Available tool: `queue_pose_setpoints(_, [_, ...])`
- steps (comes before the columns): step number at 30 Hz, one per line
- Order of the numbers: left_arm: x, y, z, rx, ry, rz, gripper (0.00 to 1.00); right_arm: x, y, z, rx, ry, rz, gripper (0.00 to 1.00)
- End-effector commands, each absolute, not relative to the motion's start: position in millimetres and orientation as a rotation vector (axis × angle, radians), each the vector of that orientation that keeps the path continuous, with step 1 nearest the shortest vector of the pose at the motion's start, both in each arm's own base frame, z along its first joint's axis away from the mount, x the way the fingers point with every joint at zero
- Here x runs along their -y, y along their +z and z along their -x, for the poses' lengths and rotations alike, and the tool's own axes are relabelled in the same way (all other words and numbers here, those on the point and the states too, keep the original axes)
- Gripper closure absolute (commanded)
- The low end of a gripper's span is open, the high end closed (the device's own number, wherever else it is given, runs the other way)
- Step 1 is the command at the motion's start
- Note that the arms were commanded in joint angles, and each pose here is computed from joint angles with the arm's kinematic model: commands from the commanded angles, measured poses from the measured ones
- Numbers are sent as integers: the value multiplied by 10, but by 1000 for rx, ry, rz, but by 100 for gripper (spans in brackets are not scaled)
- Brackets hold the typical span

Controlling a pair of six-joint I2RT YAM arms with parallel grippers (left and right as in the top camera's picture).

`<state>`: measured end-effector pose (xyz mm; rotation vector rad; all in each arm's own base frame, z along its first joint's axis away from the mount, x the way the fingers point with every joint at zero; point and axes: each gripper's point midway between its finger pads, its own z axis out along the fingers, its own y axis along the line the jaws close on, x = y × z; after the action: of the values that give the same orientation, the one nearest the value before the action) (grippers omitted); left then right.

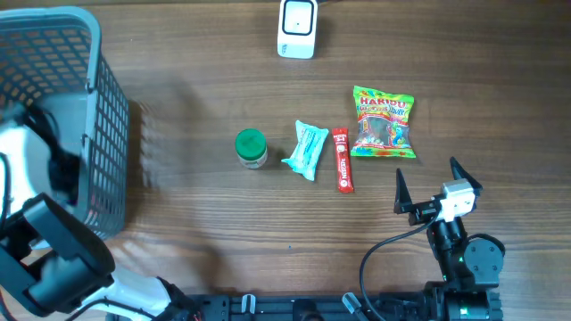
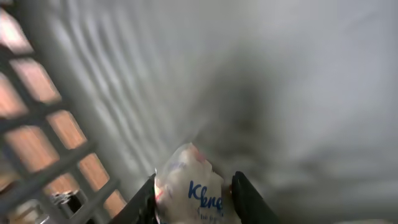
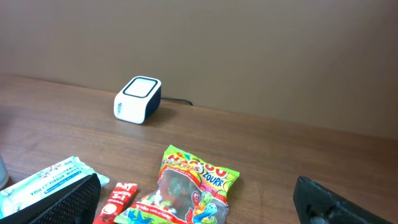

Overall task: Scan the item barcode
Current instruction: 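Reach left gripper into basket and grasp Kleenex pack, then lift Kleenex pack out and place it left of jar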

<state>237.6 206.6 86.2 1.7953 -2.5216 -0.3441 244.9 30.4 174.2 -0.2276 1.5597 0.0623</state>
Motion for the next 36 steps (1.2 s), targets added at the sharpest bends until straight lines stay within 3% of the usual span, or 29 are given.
queue_pose_setpoints(1, [-2372, 1888, -2809, 2692, -356, -1962, 77, -301, 1746, -2451, -1557, 60, 223, 0])
queue_pose_setpoints(7, [-2165, 3281, -3022, 2955, -77, -2125, 81, -301, 1746, -2451, -1557, 60, 223, 0])
queue_pose_setpoints(14, [-1229, 3821, -3237, 3251, 417, -1832, 78, -301, 1746, -2451, -1557, 59, 224, 0])
queue_pose_setpoints(22, [41, 3629, -3606, 3451, 477, -1205, 76, -301, 1746, -2450, -1557, 60, 224, 0])
queue_pose_setpoints(28, [403, 3193, -3743, 3446, 127, -1179, 75, -301, 1746, -2451, -1557, 60, 223, 0])
queue_pose_setpoints(36, [588, 2130, -3935, 3319, -39, -1097, 76, -301, 1746, -2451, -1557, 60, 223, 0])
